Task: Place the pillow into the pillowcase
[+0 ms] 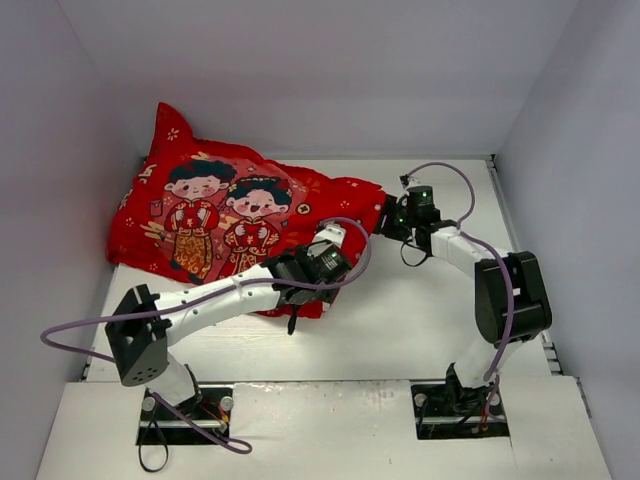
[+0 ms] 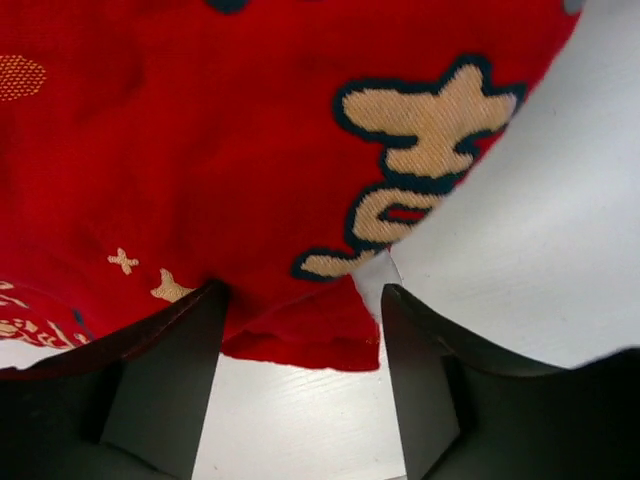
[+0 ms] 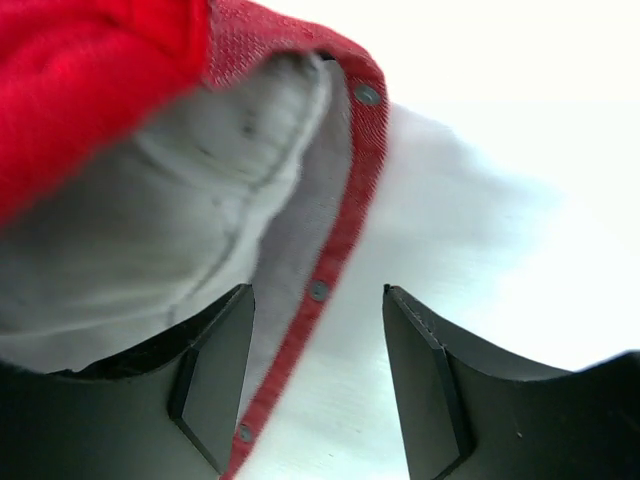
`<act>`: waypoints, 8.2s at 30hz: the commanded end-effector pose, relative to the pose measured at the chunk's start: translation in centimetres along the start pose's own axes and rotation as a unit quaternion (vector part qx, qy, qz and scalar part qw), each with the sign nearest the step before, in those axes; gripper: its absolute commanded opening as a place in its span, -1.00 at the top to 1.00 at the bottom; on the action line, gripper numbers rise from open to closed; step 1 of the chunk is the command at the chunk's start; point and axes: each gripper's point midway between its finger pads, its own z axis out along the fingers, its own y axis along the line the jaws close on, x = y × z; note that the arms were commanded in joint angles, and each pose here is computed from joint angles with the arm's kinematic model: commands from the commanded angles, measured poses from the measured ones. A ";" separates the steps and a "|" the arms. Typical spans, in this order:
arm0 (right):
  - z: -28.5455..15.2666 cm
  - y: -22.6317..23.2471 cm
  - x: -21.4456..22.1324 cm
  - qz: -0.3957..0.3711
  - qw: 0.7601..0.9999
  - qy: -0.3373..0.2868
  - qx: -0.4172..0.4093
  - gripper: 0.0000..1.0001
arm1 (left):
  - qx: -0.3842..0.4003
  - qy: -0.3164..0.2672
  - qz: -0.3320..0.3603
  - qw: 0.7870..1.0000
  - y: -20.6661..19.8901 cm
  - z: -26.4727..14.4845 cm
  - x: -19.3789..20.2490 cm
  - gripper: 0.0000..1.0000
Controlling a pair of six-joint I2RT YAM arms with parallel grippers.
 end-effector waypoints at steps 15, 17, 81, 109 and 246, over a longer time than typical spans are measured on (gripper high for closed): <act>-3.0 2.9 -3.8 -0.040 0.997 -0.054 -0.041 0.02 | -0.021 -0.002 0.005 1.000 1.5 1.8 -1.6 1.00; -3.7 4.2 -3.6 -0.057 0.995 -0.051 -0.067 0.04 | -0.036 -0.015 0.018 0.999 3.3 2.0 -3.3 1.00; -7.5 5.8 -6.1 -0.050 0.989 -0.083 -0.113 0.04 | -0.005 -0.059 0.090 0.994 0.5 -2.0 -2.7 1.00; -1.6 0.8 -6.9 -0.018 0.990 -0.027 -0.140 -0.14 | 0.068 -0.097 0.034 0.992 1.8 -8.6 -0.7 1.00; -52.0 31.2 -30.5 -0.341 0.551 -0.557 -0.519 1.00 | 0.350 -0.726 0.071 0.587 11.1 -56.4 -32.3 1.00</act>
